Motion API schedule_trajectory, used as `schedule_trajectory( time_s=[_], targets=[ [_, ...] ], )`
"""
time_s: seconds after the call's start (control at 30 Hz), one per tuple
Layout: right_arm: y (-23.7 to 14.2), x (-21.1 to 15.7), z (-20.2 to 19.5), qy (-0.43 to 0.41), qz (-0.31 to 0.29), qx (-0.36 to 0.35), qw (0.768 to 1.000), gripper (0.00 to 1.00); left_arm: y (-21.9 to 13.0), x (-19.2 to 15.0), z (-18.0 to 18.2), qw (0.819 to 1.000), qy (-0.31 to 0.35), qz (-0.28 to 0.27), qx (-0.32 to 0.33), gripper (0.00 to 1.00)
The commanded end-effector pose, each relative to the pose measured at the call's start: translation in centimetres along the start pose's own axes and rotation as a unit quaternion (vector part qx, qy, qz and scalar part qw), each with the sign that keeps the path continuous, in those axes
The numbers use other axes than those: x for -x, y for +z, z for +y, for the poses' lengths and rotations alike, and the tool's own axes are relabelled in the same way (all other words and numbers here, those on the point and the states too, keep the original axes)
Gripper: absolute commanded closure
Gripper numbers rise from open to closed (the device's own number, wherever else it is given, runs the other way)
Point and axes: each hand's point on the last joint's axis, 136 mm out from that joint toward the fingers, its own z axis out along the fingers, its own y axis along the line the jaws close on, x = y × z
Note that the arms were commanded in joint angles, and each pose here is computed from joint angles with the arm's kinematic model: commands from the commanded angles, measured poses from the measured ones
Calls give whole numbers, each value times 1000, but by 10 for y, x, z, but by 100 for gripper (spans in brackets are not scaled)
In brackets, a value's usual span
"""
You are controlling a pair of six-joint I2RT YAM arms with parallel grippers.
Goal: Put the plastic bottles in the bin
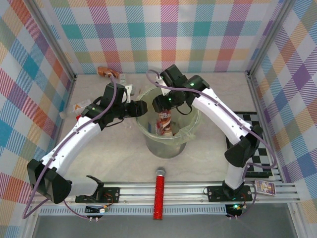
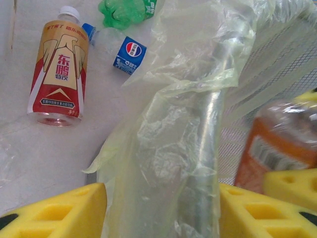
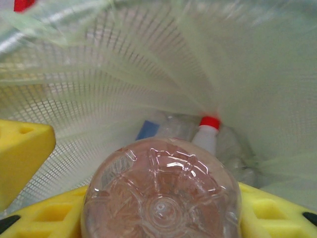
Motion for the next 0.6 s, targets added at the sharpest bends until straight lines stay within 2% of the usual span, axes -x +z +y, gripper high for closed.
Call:
schedule_trajectory(
  time_s=[0.0,0.3,0.37,0.57],
  targets=[
    [18,-15,14,47,43,46,997,70,-3,-7,5,1000,7,5,9,44],
    [77,-36,13,103,93,61,988,64,-3,-6,7,1000,5,2,12,44],
    [85,-40,11,111,96,58,987,58,-3,-6,8,1000,5,1,14,44],
    [77,-32,18,117,79,78,987,28,0,-7,9,1000,5,5,16,44]
  ],
)
